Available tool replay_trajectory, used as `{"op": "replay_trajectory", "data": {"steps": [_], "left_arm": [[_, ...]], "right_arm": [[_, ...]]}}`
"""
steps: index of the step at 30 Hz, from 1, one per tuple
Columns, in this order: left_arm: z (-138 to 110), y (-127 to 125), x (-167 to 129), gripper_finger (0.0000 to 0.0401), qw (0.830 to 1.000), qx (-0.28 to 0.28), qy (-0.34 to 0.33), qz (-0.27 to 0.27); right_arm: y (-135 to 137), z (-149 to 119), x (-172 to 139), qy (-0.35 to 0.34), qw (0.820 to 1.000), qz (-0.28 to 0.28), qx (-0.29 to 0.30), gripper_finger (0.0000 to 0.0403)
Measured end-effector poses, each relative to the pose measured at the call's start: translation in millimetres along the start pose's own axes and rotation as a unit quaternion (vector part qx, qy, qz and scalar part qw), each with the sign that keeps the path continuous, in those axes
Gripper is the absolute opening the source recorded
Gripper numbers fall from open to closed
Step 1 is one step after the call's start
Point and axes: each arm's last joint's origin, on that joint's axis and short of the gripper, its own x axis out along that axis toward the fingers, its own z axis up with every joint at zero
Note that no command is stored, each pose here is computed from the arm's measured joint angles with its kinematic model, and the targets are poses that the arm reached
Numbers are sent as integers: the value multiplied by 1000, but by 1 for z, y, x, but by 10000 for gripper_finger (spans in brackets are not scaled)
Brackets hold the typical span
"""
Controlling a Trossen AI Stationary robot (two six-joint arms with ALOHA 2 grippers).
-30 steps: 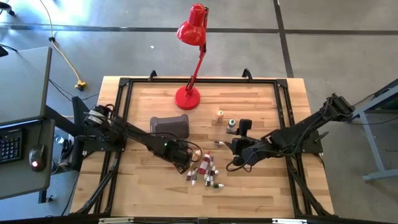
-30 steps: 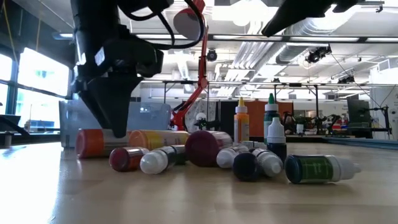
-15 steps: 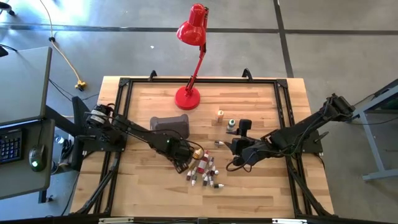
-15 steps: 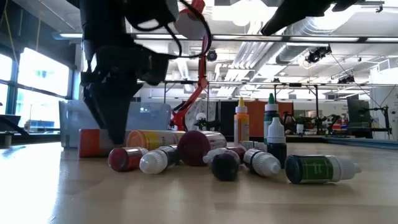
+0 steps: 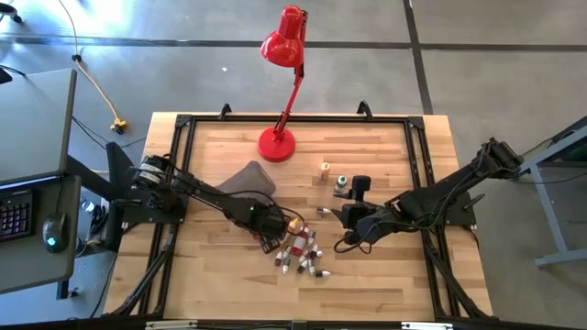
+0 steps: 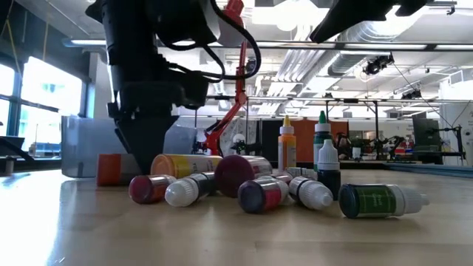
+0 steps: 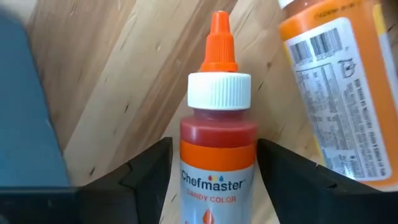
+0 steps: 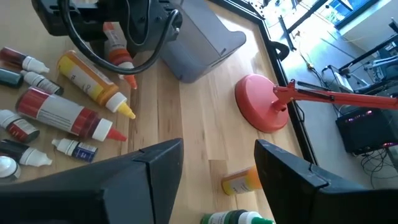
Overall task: Pick & Place food coloring
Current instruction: Move the large orange food coloring bottle to the center of the table
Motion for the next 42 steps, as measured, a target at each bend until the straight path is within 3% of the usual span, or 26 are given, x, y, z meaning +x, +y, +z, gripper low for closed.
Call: {"op": "replay_trajectory", "data": {"steps": [10,16,24,28,32,36,42], "left_arm": [[1,-1,-1,135,1000,-1,-3,-3],[11,-6,-16,135,1000,1,-11,-9],[39,-18,-61,138,994,67,-81,34],[58,-24,-90,138,980,92,-161,78],[71,-26,-114,138,957,124,-227,134],[80,-21,-142,138,934,172,-243,199],[82,-1,-207,138,907,160,-278,274]], "right_arm": [[0,1,0,-3,1000,0,3,193],[0,2,0,-8,1000,-3,7,192],[0,5,0,-21,999,-2,31,193],[0,5,0,-22,999,-8,49,192],[1,5,-9,-34,998,-41,22,192],[-6,8,-31,-66,995,-69,18,192],[-23,9,-64,-112,991,-54,54,192]]}}
